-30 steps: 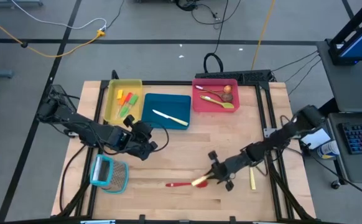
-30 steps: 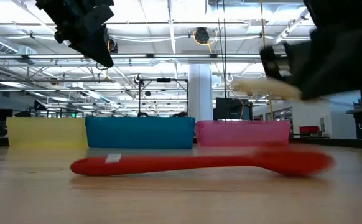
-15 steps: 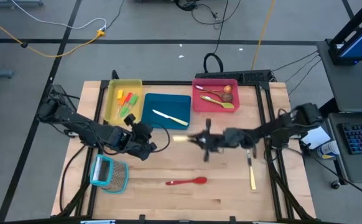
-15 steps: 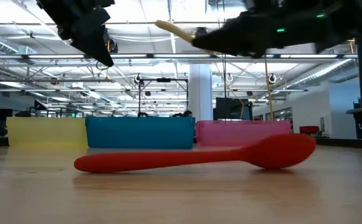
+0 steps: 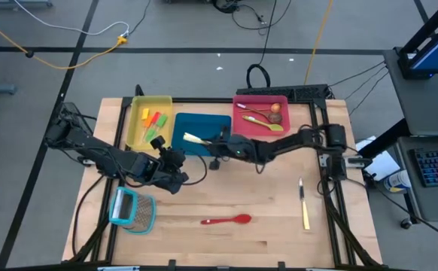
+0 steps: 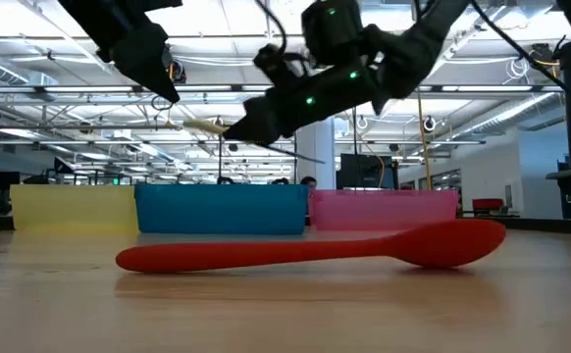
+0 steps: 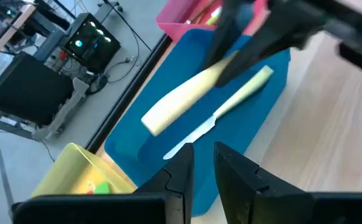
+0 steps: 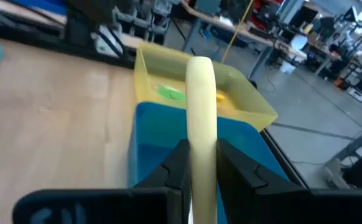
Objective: Pick & Place Kitchen Items
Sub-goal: Put the left light yellow knife into the blue bin
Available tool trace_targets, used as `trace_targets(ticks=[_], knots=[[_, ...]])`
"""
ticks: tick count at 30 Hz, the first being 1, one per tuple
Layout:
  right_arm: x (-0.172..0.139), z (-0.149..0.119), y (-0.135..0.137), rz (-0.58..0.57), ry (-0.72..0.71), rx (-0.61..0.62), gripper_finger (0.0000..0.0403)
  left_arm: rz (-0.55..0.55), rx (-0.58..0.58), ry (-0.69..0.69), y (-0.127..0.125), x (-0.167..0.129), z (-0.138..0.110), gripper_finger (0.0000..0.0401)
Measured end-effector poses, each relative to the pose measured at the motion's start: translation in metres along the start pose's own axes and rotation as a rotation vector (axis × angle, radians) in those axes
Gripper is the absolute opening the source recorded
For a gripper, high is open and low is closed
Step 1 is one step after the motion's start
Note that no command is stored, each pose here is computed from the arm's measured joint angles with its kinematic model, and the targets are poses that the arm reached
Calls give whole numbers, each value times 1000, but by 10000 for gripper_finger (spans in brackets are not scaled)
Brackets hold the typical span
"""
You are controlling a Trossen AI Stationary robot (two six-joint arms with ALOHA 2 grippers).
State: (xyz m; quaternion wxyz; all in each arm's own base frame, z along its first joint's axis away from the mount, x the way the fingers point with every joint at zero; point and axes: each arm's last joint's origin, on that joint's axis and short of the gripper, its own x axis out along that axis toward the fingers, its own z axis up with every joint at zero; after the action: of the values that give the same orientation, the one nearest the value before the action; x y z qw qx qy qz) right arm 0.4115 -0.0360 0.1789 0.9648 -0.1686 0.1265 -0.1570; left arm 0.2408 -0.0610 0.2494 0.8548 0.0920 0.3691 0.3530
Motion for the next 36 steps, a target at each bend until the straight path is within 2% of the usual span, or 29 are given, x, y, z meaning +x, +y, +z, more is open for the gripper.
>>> trace_targets(ticks=[5,8,13,18,21,36], knots=[[20,-1,-14,-35,9,14,45,-4,13,5,0,0,0,67],[32,-4,-23,-12,-20,20,45,-5,11,4,0,0,0,67],[45,-29,-28,21,9,119,47,-6,-11,2,0,0,0,67],[52,-52,-23,34,83,108,48,-13,-17,6,0,0,0,67],[53,-57,-21,43,99,110,51,-18,-25,9,-1,0,0,67],[52,-60,-20,49,143,157,139,-18,-46,10,-1,0,0,67]])
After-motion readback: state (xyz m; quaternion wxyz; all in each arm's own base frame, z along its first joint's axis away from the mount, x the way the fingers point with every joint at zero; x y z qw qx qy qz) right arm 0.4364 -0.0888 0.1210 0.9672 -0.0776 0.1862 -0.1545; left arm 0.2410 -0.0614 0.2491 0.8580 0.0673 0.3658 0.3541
